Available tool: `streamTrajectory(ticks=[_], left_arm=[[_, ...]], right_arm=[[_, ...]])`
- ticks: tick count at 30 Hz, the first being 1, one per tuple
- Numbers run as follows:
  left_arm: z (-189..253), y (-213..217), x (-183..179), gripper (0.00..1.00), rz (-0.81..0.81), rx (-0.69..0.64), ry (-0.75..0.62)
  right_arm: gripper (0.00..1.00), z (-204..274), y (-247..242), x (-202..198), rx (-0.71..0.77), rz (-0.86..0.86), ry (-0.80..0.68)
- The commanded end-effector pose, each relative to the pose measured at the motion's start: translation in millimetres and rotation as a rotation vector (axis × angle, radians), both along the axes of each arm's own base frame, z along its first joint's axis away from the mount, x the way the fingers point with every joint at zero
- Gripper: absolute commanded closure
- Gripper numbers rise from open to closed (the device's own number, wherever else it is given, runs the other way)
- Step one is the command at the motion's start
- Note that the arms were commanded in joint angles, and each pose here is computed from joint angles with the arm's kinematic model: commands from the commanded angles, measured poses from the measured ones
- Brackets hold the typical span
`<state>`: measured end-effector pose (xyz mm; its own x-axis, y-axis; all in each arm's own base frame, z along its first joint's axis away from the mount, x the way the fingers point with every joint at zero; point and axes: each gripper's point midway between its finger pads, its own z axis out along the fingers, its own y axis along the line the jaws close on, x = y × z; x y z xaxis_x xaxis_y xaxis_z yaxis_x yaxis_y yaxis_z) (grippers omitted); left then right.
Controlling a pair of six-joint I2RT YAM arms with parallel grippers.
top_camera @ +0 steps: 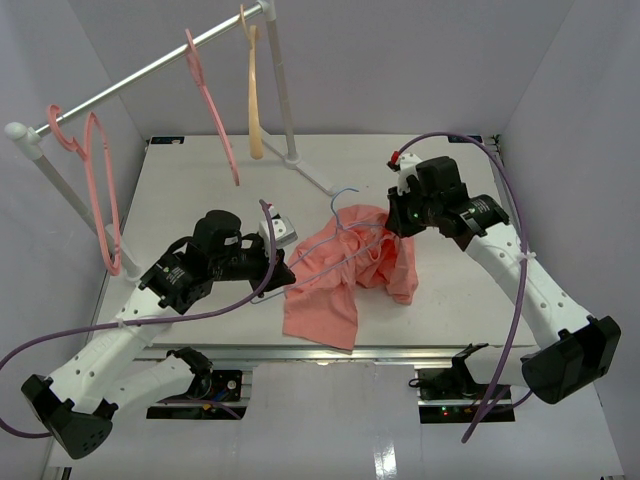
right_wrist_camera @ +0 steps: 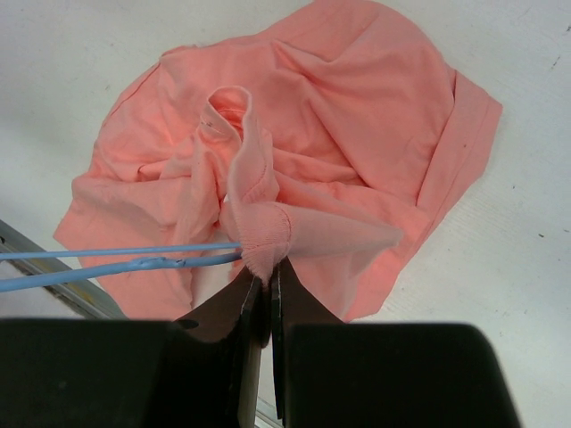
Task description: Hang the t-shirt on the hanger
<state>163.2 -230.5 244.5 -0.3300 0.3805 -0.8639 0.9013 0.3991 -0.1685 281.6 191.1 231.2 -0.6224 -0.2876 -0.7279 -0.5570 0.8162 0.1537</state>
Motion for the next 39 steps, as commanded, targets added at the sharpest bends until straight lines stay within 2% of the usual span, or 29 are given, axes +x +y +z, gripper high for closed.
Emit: streamTrajectory(ticks=[1, 6, 15, 21, 30, 33, 36, 39], left_arm=[[25.1, -11.5, -4.3, 1.0, -0.09, -0.09, -0.093], [20.9, -11.0, -6.1, 1.0, -0.111, -0.082, -0.104], [16.0, -22.4, 11.4, 1.0, -0.122, -0.07, -0.134], [25.7, -26.5, 4.3, 1.0, -0.175, -0.127, -0.186], [20.1, -27.9, 7.4, 1.0, -0.169, -0.137, -0.204], [11.9, -25.7, 7.4, 1.0, -0.156, -0.124, -0.188], [12.0, -17.7, 6.6, 1.0, -0.109, -0.116, -0.189], [14.2, -5.0, 15.1, 1.0, -0.013, -0.07, -0.191]], right_arm=[[0.92, 40.9, 13.6, -4.4, 0.078, 0.056, -0.093], [0.92, 52.9, 20.3, -7.5, 0.099, 0.081, -0.111], [0.92, 62.7, 60.8, -36.4, 0.149, 0.241, -0.116], [0.92, 60.4, 79.9, -55.4, 0.173, 0.327, -0.107], [0.89, 71.4, 101.9, -74.2, 0.218, 0.394, -0.127], [0.87, 75.7, 94.2, -70.7, 0.201, 0.342, -0.154], [0.89, 74.1, 52.3, -40.6, 0.069, 0.079, -0.228], [0.91, 73.3, 16.4, -32.0, -0.039, -0.078, -0.245]])
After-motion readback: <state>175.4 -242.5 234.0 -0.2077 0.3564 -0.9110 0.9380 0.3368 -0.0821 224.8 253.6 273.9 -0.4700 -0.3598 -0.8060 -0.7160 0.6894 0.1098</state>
